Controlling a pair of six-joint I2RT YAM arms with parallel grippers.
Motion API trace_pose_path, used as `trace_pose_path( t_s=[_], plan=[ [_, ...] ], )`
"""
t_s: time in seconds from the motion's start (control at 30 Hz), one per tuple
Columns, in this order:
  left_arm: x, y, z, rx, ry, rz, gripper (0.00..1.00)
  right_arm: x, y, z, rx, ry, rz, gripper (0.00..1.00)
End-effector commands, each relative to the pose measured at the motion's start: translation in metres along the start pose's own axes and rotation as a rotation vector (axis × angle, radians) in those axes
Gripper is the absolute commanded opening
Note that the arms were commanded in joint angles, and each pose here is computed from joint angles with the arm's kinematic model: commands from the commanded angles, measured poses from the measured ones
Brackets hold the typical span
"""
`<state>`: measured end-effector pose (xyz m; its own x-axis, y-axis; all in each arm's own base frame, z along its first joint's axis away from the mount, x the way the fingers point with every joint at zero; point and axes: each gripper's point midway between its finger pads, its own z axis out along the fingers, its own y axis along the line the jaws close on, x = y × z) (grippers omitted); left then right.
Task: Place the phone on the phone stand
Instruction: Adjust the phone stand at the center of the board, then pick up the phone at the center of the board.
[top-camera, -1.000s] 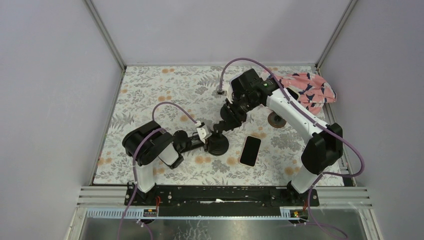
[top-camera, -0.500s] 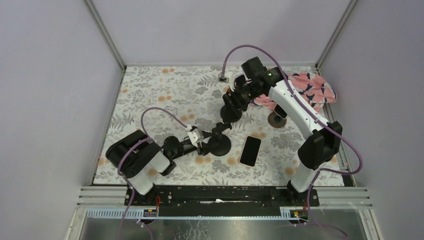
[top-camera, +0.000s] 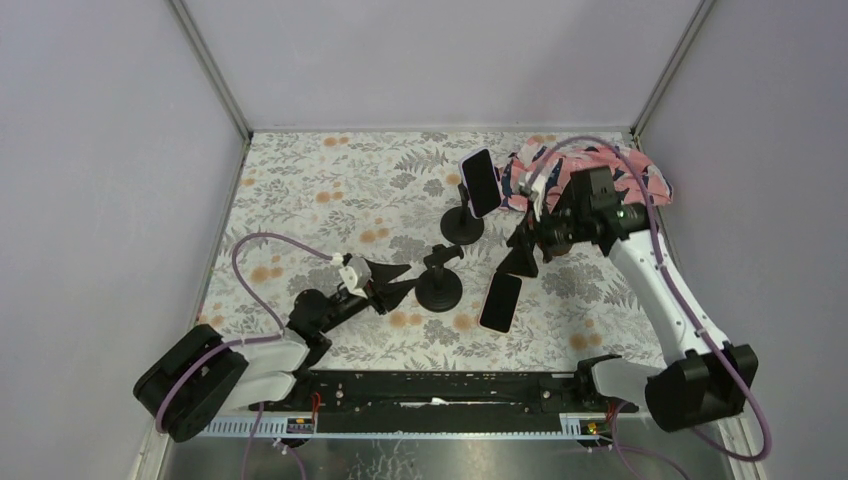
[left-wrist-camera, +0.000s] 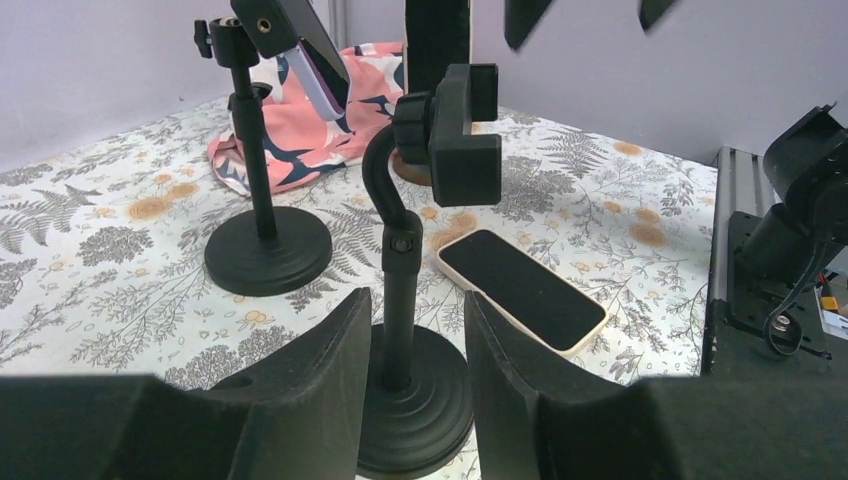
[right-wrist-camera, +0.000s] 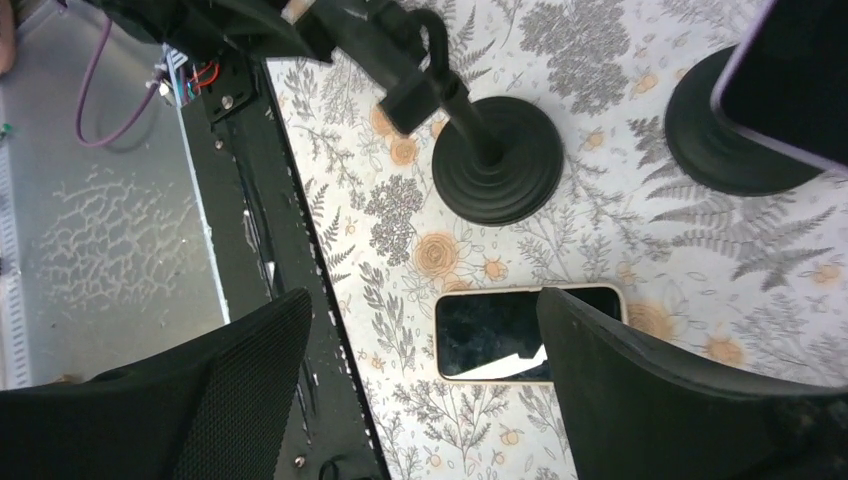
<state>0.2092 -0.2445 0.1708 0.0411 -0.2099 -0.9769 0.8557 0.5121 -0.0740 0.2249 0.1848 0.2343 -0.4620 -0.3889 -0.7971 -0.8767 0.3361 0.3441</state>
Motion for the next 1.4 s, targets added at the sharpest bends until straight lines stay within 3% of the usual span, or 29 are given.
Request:
trace_pose_path(
  t_s=[0.0, 0.07, 0.3, 0.5, 0.6, 0.7, 0.77, 0.87, 1.03, 1.2, 1.37],
  plan=[
    [0.017, 0.008, -0.003, -0.059, 0.077, -0.069, 0.44, 0.010, -0.008, 0.008, 0.018, -0.125, -0.054, 0.94],
    [0.025, 0.011, -0.003, -0.070, 0.096, -0.062, 0.45, 0.018, -0.012, 0.010, 0.038, -0.155, -0.044, 0.99],
    [0.035, 0.014, 0.028, -0.061, 0.084, 0.024, 0.56, 0.042, -0.021, 0.017, 0.006, -0.160, 0.010, 0.99],
    [0.056, 0.017, 0.062, -0.012, 0.075, 0.051, 0.55, 0.048, -0.024, 0.016, 0.006, -0.175, 0.014, 1.00],
    [0.066, 0.017, 0.074, 0.014, 0.088, 0.047, 0.48, 0.050, -0.025, 0.014, 0.011, -0.176, 0.018, 1.00],
    [0.074, 0.019, 0.077, 0.024, 0.103, 0.055, 0.20, 0.051, -0.026, 0.013, 0.010, -0.180, 0.018, 1.00],
    [0.078, 0.015, 0.072, 0.066, 0.120, 0.077, 0.11, 0.051, -0.026, 0.013, 0.009, -0.178, 0.019, 1.00],
    [0.085, 0.005, 0.060, 0.197, 0.147, 0.096, 0.04, 0.053, -0.028, 0.013, 0.008, -0.172, 0.018, 1.00],
    [0.097, 0.009, 0.044, 0.357, 0.213, 0.043, 0.03, 0.054, -0.027, 0.013, 0.003, -0.164, 0.018, 1.00],
    [0.098, 0.027, 0.048, 0.333, 0.236, 0.039, 0.10, 0.056, -0.025, 0.012, 0.001, -0.164, 0.006, 1.00],
    [0.088, 0.052, 0.047, 0.145, 0.231, 0.047, 0.46, 0.058, -0.025, 0.012, -0.003, -0.149, 0.007, 1.00]
  ],
)
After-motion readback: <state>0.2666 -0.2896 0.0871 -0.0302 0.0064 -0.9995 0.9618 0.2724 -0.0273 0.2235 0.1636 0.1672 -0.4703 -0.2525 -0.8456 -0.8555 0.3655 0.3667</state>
